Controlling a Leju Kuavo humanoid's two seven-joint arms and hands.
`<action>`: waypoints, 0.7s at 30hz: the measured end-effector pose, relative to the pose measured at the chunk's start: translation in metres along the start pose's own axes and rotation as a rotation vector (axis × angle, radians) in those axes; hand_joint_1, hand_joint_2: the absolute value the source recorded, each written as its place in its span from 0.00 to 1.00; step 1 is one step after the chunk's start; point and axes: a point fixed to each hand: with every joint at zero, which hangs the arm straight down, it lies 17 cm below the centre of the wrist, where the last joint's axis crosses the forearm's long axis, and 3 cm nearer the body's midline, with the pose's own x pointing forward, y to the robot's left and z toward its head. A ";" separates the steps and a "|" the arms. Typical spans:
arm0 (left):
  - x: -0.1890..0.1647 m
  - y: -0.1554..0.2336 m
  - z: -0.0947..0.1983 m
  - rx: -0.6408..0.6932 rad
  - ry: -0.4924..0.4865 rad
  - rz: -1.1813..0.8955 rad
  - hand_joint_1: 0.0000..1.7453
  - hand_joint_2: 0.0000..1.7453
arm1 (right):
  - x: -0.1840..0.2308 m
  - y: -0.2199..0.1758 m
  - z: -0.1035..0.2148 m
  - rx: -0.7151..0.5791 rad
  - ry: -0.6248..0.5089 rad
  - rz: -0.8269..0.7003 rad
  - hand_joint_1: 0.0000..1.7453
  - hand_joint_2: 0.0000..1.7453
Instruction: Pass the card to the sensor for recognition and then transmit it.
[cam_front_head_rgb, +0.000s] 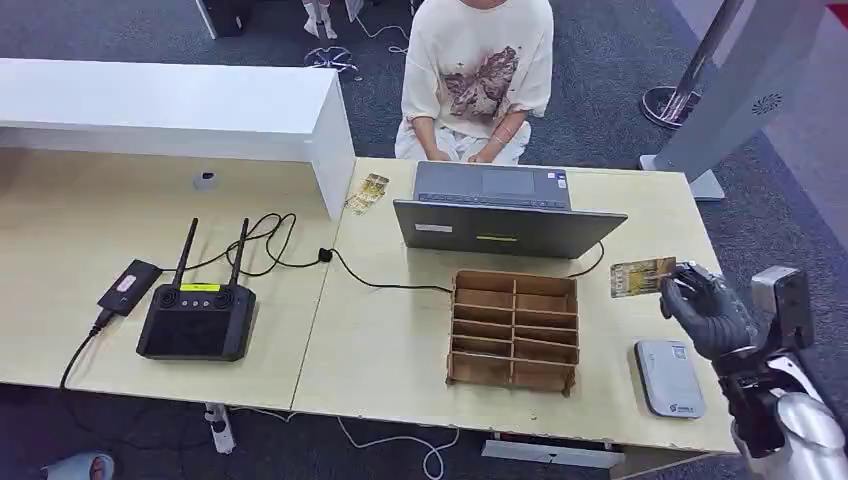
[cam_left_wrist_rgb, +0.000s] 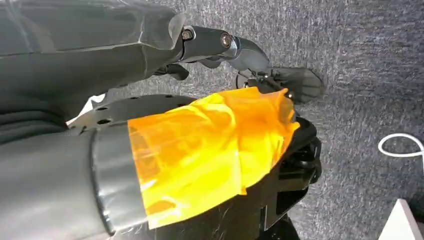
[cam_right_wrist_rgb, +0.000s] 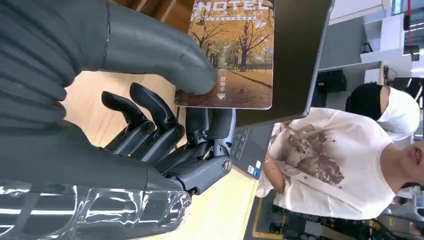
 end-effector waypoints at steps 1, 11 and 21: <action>0.000 0.000 0.000 0.000 0.000 0.000 0.00 0.00 | 0.000 0.002 0.000 0.002 -0.002 -0.002 1.00 1.00; -0.001 -0.004 0.001 -0.012 -0.010 -0.030 0.00 0.00 | 0.004 0.012 0.000 0.003 -0.024 -0.023 1.00 1.00; -0.002 -0.004 0.002 -0.017 -0.012 -0.033 0.00 0.00 | 0.004 0.015 -0.001 -0.009 -0.029 -0.024 1.00 1.00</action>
